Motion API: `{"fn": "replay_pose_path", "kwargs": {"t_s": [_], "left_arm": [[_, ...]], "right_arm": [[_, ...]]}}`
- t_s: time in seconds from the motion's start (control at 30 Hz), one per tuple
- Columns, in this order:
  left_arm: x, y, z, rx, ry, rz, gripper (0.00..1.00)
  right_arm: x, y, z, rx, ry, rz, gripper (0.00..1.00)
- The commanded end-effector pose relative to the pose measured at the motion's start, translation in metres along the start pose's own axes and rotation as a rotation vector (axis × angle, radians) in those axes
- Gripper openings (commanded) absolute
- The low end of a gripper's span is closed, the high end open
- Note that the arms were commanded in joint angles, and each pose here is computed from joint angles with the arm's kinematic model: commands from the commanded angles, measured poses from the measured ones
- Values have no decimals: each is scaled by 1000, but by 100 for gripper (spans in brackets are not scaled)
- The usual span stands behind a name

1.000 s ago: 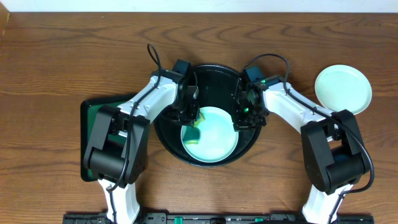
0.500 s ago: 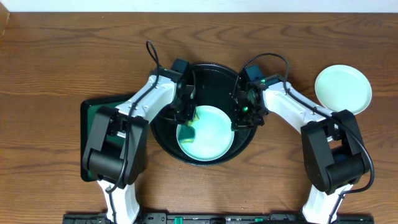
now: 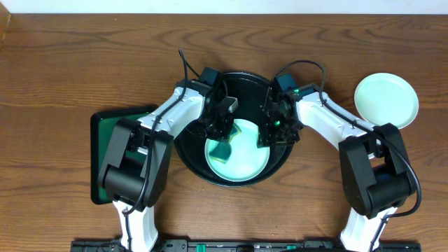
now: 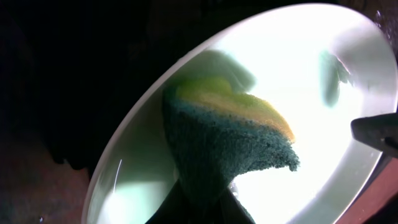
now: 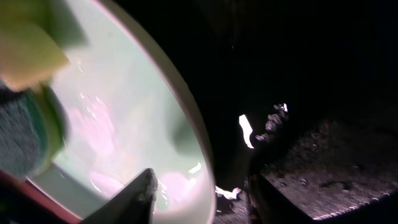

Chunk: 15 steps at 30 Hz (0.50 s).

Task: Clean dirty plates on tray and stack at the side
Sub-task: 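Scrub the plate center with the sponge while the right gripper holds the rim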

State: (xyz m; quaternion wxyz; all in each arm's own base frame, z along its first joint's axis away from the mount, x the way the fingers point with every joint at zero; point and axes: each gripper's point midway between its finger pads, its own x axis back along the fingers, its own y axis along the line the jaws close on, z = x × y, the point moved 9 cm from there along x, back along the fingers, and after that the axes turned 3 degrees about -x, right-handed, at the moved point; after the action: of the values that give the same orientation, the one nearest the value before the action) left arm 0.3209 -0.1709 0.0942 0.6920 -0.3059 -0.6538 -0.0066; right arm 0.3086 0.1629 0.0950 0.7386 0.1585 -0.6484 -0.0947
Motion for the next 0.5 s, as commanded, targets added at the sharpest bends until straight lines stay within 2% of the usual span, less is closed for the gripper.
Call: {"fn": "replay_pose_path", "kwargs": {"t_s": [0.0,0.03,0.1,0.17,0.27,0.37,0.47], "left_arm": [[-30,2,12,27,101,52,7],[-30,2,12,29,105,52,7],[-30,2,13,32,112,52,7],[-30,2,14,34,115,52,7],[-30,2,14,35,118,53,7],[-30,3,16,45,127,42,7],[-29,15,20,115,153,-125,7]], "right_arm": [[-4,4,-4,16,-18,0,52],[-6,7,-4,29,-26,-4,52],[-10,12,-4,32,-33,-7,43],[-14,20,-3,39,-41,-12,24],[-20,33,-1,69,-51,-16,3],[-25,41,3,69,-53,13,1],[-27,41,6,28,-60,64,1]]}}
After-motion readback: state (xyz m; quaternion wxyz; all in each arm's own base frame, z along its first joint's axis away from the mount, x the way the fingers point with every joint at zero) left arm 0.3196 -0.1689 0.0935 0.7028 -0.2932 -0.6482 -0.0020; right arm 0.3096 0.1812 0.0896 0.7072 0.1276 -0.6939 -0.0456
